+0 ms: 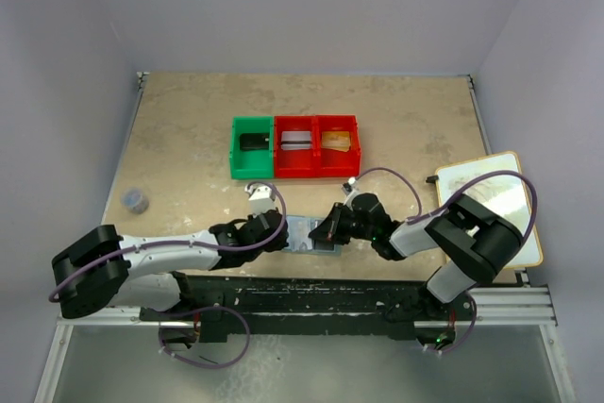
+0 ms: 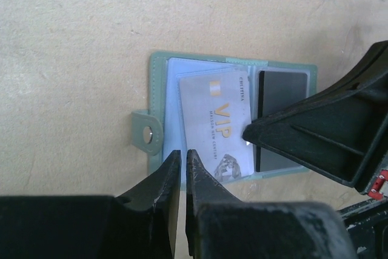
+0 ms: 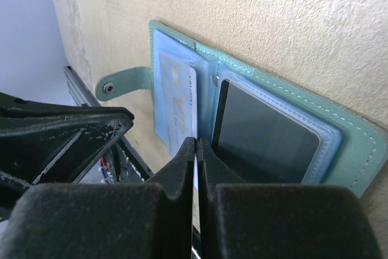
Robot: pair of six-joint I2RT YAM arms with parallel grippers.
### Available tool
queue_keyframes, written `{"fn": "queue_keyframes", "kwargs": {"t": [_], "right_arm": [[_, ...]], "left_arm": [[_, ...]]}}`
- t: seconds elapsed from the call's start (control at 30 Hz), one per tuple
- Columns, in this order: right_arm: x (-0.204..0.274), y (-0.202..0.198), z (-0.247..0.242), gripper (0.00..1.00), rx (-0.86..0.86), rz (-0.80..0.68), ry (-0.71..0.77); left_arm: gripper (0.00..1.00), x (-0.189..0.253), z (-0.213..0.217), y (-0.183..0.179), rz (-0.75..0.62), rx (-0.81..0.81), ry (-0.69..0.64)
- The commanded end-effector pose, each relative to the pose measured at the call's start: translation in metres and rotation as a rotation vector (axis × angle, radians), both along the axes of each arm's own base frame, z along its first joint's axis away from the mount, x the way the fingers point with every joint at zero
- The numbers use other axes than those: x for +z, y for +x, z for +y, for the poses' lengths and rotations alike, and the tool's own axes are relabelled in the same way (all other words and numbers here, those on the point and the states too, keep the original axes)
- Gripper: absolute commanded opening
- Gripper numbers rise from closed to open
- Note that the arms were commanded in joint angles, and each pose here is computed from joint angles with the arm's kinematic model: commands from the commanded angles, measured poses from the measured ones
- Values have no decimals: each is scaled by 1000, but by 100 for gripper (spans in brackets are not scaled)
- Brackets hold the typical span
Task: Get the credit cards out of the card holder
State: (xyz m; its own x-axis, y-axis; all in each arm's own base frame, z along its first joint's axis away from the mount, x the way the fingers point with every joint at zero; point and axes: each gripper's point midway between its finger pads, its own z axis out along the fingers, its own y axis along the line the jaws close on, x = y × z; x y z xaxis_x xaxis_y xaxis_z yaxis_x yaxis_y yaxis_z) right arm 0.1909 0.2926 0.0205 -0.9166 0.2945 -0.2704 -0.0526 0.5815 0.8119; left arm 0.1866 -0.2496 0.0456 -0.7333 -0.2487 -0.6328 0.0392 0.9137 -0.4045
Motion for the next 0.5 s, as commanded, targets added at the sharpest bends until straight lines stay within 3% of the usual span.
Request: {"fn": "queue_keyframes", "kwargs": {"t": [0.0,0.17,0.33,0.47], "right_arm": [[3,7,-2,2,-37,-19,-7],[8,4,4,5,-14,-13,39],[13,5,3,12,-38,-26,76],[8,5,4,14,-31,-12,67]], "left_arm": [[6,18,-23,5,-39,-74,-76],[5,5,-38,3,-1,-133,-35],[1,-15,-27,6,36,-88,72],[0,-15,-23,6,34,-76,78]]}}
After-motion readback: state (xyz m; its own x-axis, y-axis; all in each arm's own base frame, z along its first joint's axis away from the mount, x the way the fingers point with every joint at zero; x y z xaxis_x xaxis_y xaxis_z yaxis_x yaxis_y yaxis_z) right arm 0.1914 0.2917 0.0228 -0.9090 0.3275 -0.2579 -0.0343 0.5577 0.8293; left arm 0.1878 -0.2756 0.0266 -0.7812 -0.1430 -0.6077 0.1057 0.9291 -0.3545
